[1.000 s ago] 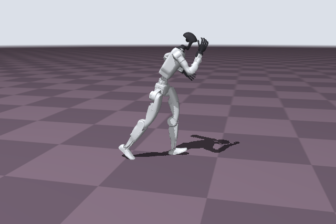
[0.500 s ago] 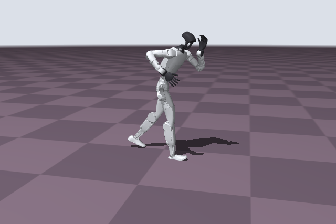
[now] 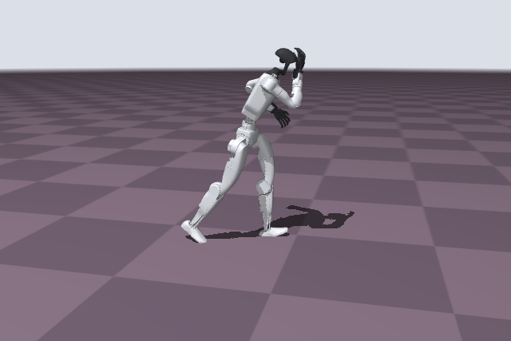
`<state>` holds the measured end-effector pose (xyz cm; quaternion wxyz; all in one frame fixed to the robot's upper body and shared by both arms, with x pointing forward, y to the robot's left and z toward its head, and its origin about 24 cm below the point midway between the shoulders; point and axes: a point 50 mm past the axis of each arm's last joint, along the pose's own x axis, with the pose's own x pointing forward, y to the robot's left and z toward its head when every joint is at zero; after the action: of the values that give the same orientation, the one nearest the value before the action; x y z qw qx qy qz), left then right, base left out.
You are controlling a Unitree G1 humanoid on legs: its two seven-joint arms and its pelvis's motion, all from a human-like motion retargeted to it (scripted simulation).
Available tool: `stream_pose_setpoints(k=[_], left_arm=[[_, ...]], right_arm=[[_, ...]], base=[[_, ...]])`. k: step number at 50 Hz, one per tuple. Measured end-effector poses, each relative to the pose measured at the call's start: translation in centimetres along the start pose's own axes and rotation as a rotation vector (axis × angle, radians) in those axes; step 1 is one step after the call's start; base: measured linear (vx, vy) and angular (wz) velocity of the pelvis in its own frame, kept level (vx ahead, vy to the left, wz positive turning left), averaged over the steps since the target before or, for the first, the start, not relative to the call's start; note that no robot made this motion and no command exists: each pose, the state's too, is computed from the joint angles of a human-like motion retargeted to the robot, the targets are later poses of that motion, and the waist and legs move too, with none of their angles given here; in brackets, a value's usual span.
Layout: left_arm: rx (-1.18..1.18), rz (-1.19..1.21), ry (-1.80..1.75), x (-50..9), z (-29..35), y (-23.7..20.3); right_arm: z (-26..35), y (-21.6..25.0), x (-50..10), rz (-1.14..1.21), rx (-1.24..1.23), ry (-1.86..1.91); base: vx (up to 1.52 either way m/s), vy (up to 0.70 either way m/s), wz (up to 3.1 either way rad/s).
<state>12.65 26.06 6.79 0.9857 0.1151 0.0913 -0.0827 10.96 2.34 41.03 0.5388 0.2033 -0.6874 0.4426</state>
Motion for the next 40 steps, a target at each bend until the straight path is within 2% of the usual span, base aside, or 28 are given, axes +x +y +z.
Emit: stream_pose_setpoints(k=[3, 5, 9, 10, 12, 15, 19, 22, 27, 30, 33, 35, 36, 40], left_arm=[[0.183, 0.030, -0.140, 5.0, 0.8, -1.4], [0.261, 0.132, -0.333, 9.5, 3.8, -2.8], [-0.119, 0.248, -0.774, 15.0, 15.4, -8.1], [-0.165, 0.238, -0.902, 15.0, 19.0, -9.2], [-0.102, 0.252, -1.170, 13.3, 25.5, -10.4], [-0.002, 0.281, -1.510, 9.4, 33.0, -11.3], [0.205, 0.271, -1.797, 4.8, 38.4, -12.3], [0.361, 0.338, -1.917, 2.8, 40.3, -13.0], [0.302, 0.249, -1.877, 3.5, 37.5, -12.0], [0.248, 0.300, -1.626, 7.0, 31.3, -9.3], [0.018, 0.292, -1.155, 11.3, 21.6, -7.7], [-0.147, 0.244, -0.888, 11.4, 15.3, -7.1], [-0.155, 0.222, -0.813, 10.6, 13.2, -6.8], [0.012, 0.108, -0.568, 6.7, 7.4, -5.4]], right_arm=[[-0.5, -1.7, -3.1, -0.066, -0.089, 0.058], [-0.3, -3.6, -7.8, -0.187, -0.209, 0.162], [2.5, -6.0, -22.2, -0.582, -0.181, 0.668], [4.3, -5.9, -25.2, -0.632, -0.182, 0.803], [8.5, -5.7, -29.2, -0.653, -0.241, 1.039], [14.8, -6.1, -32.0, -0.645, -0.344, 1.352], [20.5, -7.0, -32.8, -0.601, -0.523, 1.661], [23.3, -7.0, -32.3, -0.653, -0.640, 1.744], [23.5, -6.9, -30.6, -0.756, -0.718, 1.587], [17.9, -7.1, -32.0, -0.835, -0.625, 1.309], [9.8, -7.8, -31.9, -0.864, -0.488, 1.071], [6.3, -9.0, -29.0, -0.801, -0.450, 0.921], [5.4, -9.4, -26.8, -0.759, -0.432, 0.821], [3.5, -9.0, -18.9, -0.596, -0.340, 0.471]], base=[[1.11, 0.40, 0.44], [1.04, 0.32, 0.47], [0.96, 0.25, 1.08], [0.94, 0.18, 1.84], [0.93, 0.10, 2.03], [0.94, -0.05, 1.74], [0.98, -0.23, 1.14], [1.07, -0.38, 0.89], [1.06, -0.44, -0.22], [1.01, -0.32, -1.05], [0.96, -0.22, -0.88], [0.93, -0.14, -1.02], [0.91, -0.08, -1.26], [0.93, 0.03, -1.17]])
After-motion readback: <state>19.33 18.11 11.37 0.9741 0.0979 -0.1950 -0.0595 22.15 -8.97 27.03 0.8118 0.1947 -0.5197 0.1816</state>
